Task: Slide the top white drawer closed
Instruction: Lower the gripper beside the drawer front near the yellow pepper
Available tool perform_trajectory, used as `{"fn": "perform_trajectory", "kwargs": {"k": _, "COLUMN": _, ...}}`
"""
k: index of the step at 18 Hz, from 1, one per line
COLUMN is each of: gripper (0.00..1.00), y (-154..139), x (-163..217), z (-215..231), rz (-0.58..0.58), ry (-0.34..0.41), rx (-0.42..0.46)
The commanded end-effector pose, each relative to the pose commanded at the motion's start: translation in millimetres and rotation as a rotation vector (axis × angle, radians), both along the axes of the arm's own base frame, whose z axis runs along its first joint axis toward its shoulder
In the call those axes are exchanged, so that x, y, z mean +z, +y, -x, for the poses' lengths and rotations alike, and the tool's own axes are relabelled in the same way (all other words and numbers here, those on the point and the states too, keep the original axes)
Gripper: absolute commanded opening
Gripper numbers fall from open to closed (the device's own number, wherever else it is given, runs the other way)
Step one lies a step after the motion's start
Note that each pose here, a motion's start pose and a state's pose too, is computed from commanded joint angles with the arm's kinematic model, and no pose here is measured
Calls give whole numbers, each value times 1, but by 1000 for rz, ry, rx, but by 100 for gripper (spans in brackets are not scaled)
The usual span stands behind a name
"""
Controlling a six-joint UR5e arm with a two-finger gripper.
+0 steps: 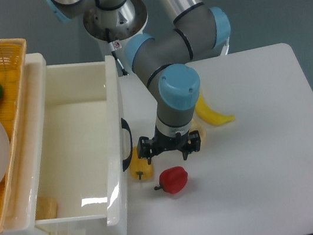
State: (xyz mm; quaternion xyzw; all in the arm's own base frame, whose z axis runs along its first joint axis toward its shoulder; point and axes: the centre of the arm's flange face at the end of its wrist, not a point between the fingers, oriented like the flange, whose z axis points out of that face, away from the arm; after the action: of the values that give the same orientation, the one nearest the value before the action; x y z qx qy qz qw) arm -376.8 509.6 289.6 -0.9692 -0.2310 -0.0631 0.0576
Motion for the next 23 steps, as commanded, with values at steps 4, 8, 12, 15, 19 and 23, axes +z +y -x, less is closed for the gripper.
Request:
{"fn": "perform_trajectory", "kwargs": {"k": 4, "gripper": 100, "y": 1, "x": 1, "z": -3, "rz": 2, "ry": -2, "rx": -5}}
{"fn": "perform_trajectory", "kwargs": {"k": 8, "gripper": 100, "y": 2, "x": 2, "z": -5, "rz": 0, "ry": -2, "rx": -8}}
{"fn": "perform_trajectory", "kwargs": {"k": 12, "gripper": 100, "y": 3, "x": 4, "z": -6, "rz": -8, "ry": -7, "rx": -6}}
{"fn": "perform_trajectory", "kwargs": {"k": 15, "gripper": 100, "y": 4, "x": 5, "z": -9, "rz": -8, "ry": -7, "rx": -11}}
{"fn": "perform_trajectory", "kwargs": {"k": 19, "gripper": 100, "y": 6, "x": 9, "z": -13, "rz": -12, "ry": -7, "rx": -16}}
{"fn": "perform_trajectory", "kwargs": {"k": 23, "gripper": 100, "y": 6, "x": 11, "z": -15, "rz": -20, "ry": -10, "rx": -17}}
